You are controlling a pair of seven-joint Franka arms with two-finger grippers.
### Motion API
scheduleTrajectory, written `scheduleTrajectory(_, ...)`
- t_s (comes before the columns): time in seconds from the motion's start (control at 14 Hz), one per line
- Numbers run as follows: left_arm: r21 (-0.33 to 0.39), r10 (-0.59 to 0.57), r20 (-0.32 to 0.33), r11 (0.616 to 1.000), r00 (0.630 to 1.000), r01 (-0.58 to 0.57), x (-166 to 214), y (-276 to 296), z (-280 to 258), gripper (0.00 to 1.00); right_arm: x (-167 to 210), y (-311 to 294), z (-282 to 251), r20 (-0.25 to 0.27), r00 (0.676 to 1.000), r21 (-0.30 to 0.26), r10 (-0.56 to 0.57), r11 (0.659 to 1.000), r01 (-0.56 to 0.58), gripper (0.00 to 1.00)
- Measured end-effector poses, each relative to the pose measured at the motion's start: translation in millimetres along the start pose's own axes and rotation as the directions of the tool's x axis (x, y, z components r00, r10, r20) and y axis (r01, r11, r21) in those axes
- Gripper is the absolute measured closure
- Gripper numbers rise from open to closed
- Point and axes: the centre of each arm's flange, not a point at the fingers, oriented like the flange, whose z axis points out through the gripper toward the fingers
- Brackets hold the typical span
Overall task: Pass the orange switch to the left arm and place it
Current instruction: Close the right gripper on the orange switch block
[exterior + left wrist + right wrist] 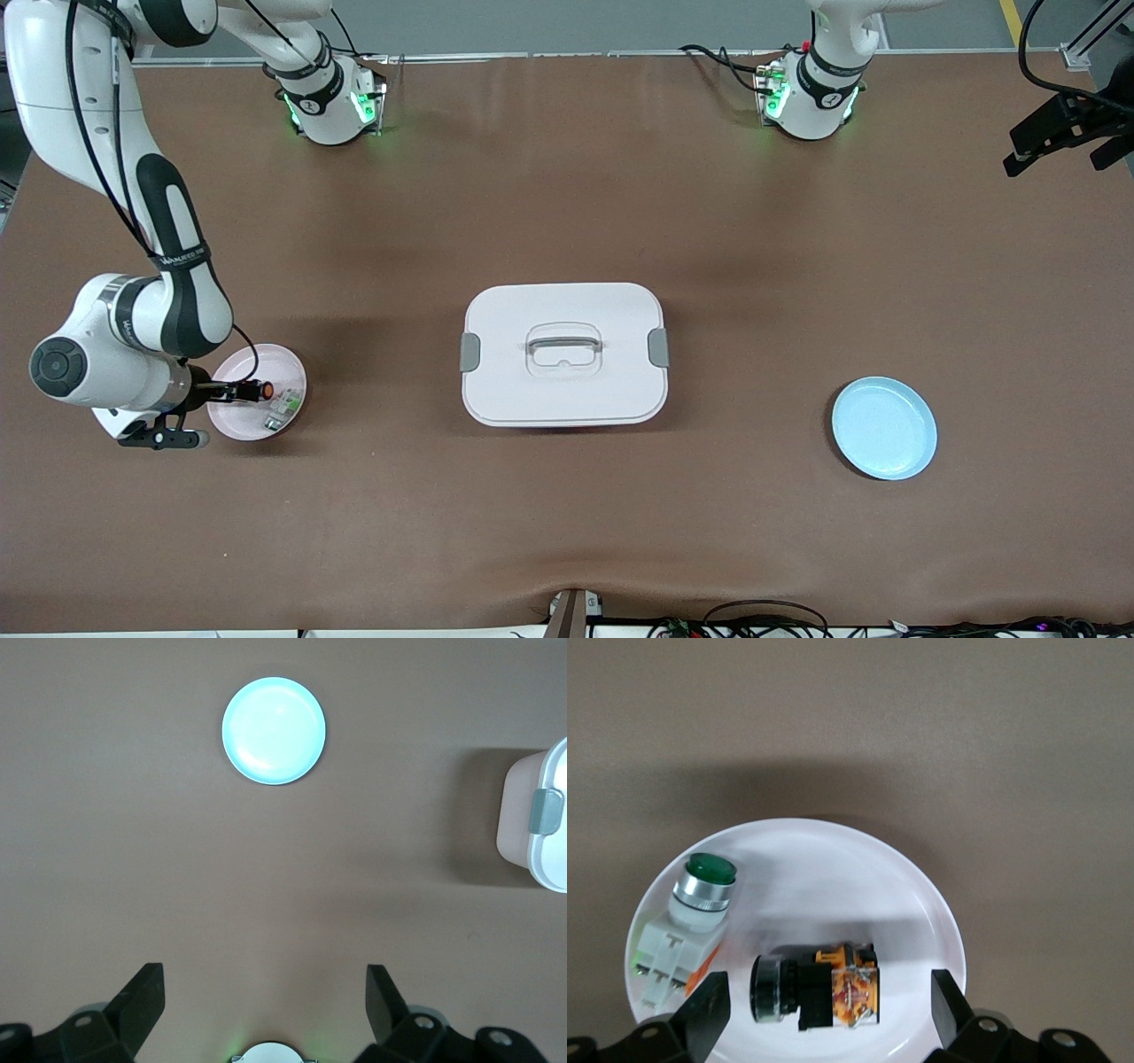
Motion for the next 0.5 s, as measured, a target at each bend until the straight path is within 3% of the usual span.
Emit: scheduleTrajectory(0.5, 0.001, 0.003, 0.003, 1.0, 1.0, -0.003, -0.4, 1.4, 0.3, 0.0, -0.5, -1.1, 12.9, 0.007, 1.0, 0.031, -0.009, 0.999, 0.009, 0.0)
